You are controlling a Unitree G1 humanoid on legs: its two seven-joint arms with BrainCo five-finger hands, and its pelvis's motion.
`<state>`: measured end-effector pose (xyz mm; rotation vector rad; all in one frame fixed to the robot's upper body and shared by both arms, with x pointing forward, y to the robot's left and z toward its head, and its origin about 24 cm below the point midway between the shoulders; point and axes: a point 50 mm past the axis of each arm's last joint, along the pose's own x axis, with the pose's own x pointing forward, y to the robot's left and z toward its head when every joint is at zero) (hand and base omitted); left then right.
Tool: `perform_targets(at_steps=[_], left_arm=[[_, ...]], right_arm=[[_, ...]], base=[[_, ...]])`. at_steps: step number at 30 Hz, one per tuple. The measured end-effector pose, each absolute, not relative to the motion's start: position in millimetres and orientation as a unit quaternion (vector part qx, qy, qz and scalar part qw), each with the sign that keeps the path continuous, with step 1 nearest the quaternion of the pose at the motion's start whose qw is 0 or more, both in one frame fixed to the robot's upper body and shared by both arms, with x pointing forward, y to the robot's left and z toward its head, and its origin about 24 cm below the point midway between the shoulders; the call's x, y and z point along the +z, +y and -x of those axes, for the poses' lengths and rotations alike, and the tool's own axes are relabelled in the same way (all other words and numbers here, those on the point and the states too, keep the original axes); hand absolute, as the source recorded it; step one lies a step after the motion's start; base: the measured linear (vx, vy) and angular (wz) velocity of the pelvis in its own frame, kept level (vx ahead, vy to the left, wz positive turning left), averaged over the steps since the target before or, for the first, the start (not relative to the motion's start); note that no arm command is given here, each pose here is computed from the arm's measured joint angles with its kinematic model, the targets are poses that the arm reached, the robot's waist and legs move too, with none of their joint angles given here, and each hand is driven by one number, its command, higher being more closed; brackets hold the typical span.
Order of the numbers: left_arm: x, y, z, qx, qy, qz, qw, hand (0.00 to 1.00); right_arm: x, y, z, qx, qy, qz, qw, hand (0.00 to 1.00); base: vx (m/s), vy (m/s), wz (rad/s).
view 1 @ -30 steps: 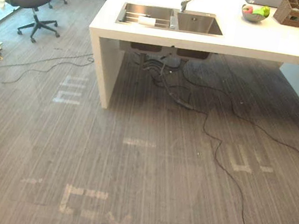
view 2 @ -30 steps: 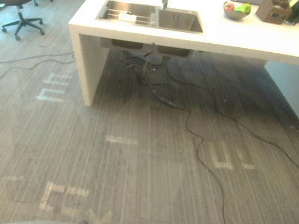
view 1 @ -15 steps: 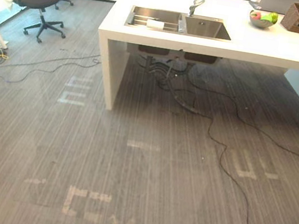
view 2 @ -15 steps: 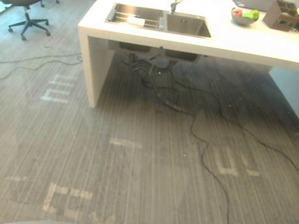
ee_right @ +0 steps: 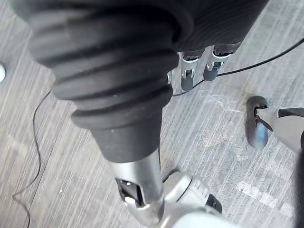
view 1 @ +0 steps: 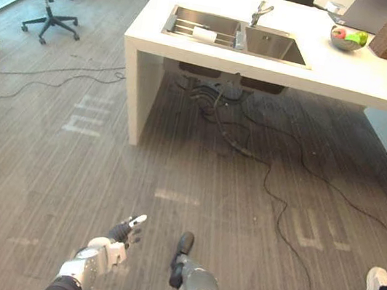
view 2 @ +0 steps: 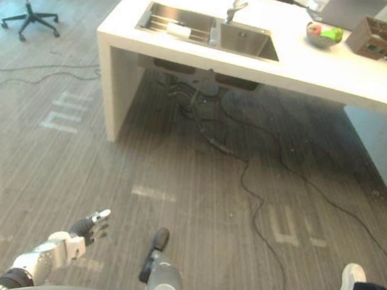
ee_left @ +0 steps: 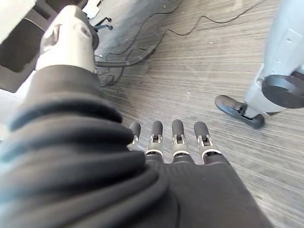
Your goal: Walk over to the sink, pick up the cup, carry it to the dishwasher, place the cup inside the dishwasher, then close the dishwasher door
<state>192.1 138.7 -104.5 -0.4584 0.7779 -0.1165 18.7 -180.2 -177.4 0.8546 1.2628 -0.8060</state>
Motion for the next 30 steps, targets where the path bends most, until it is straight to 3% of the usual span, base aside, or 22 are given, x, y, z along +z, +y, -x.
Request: perform_targets(at_steps=[3,7,9,13,15,17,20,23,24,30], left_arm=[[-77,116,-210,-0.100,0.301,0.231,0.920,0.00],[-62,115,-217,-0.098,0.264,0.237,0.930,0.00],[-53,108,-218,-0.100,0.236,0.253,0.933,0.00],[-30,109,-226,-0.068,0.174,0.266,0.946,0.00],[-11,114,-224,-0.058,0.124,0.274,0.952,0.00],[7,114,-221,-0.055,0.075,0.289,0.953,0.00],[28,117,-227,-0.037,0.018,0.297,0.954,0.00],[38,114,-235,-0.023,-0.004,0.311,0.950,0.00],[44,120,-241,-0.015,-0.017,0.308,0.951,0.00],[76,147,-250,0.031,-0.083,0.295,0.951,0.00]], right_arm=[[-174,-202,-1,-0.414,0.537,-0.378,0.631,0.00],[-173,-206,-8,-0.424,0.535,-0.384,0.621,0.00],[-172,-216,-9,-0.423,0.531,-0.374,0.631,0.00],[-164,-238,-50,-0.383,0.509,-0.337,0.693,0.00],[-155,-232,-101,-0.316,0.473,-0.333,0.752,0.00],[-146,-225,-125,-0.268,0.447,-0.329,0.787,0.00],[-142,-224,-140,-0.236,0.439,-0.302,0.813,0.00],[-149,-232,-112,-0.261,0.460,-0.299,0.795,0.00],[-155,-233,-92,-0.287,0.477,-0.305,0.773,0.00],[-166,-223,-66,-0.327,0.530,-0.312,0.717,0.00]], base=[[0.58,-0.194,0.09],[0.57,-0.256,0.03],[0.47,-0.140,0.12],[0.47,-0.024,-0.54],[0.33,0.016,-0.93],[0.32,0.093,-0.78],[0.32,0.166,-0.40],[0.50,0.353,0.19],[0.47,0.396,0.16],[0.31,0.211,-0.29]])
